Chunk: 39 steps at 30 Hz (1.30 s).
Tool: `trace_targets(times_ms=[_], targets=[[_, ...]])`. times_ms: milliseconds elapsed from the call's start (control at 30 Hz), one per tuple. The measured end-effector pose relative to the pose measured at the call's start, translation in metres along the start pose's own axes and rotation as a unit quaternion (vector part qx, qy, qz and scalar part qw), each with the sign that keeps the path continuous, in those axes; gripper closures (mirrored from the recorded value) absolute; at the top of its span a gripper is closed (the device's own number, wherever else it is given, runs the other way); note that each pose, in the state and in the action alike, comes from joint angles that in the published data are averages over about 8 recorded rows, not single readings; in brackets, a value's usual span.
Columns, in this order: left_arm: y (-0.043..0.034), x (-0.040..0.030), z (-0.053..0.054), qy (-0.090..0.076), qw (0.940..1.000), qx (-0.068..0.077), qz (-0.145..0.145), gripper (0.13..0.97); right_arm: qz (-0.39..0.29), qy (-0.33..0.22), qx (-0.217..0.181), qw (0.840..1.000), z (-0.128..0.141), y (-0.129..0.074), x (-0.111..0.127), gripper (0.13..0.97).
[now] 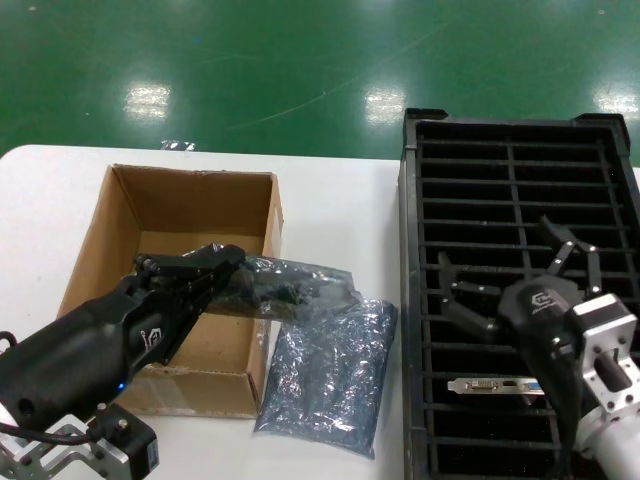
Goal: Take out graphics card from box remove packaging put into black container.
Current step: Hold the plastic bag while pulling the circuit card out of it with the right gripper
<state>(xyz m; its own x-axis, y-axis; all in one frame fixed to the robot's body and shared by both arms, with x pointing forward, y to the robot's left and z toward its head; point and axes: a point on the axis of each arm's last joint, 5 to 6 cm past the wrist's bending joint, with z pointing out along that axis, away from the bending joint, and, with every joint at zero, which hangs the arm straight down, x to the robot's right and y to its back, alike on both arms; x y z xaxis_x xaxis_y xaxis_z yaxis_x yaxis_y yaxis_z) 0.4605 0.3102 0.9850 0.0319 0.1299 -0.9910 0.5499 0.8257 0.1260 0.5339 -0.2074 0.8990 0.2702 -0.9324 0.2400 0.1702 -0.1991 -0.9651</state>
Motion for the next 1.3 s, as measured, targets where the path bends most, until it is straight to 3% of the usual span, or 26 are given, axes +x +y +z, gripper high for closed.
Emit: trace_targets(times_ms=[200, 467, 600, 867, 1300], targets=[[0.0, 0.0, 0.0, 0.0, 1.0, 0.0, 0.0, 0.958, -0.021, -0.017, -0.012, 1.0, -0.007, 0.001, -0.008, 0.308], [0.0, 0.0, 0.0, 0.0, 1.0, 0.0, 0.0, 0.958, -0.041, -0.052, -0.014, 0.998, -0.013, 0.0, -0.017, 0.495], [0.0, 0.0, 0.0, 0.0, 1.0, 0.0, 0.0, 0.958, -0.049, -0.07, -0.014, 0.996, -0.016, 0.0, -0.019, 0.495], [0.0, 0.0, 0.0, 0.0, 1.0, 0.0, 0.0, 0.958, -0.062, -0.099, -0.012, 0.993, -0.022, -0.002, -0.021, 0.709], [0.0, 0.0, 0.0, 0.0, 1.0, 0.0, 0.0, 0.958, -0.057, -0.167, -0.01, 0.984, -0.038, -0.004, -0.021, 0.892]])
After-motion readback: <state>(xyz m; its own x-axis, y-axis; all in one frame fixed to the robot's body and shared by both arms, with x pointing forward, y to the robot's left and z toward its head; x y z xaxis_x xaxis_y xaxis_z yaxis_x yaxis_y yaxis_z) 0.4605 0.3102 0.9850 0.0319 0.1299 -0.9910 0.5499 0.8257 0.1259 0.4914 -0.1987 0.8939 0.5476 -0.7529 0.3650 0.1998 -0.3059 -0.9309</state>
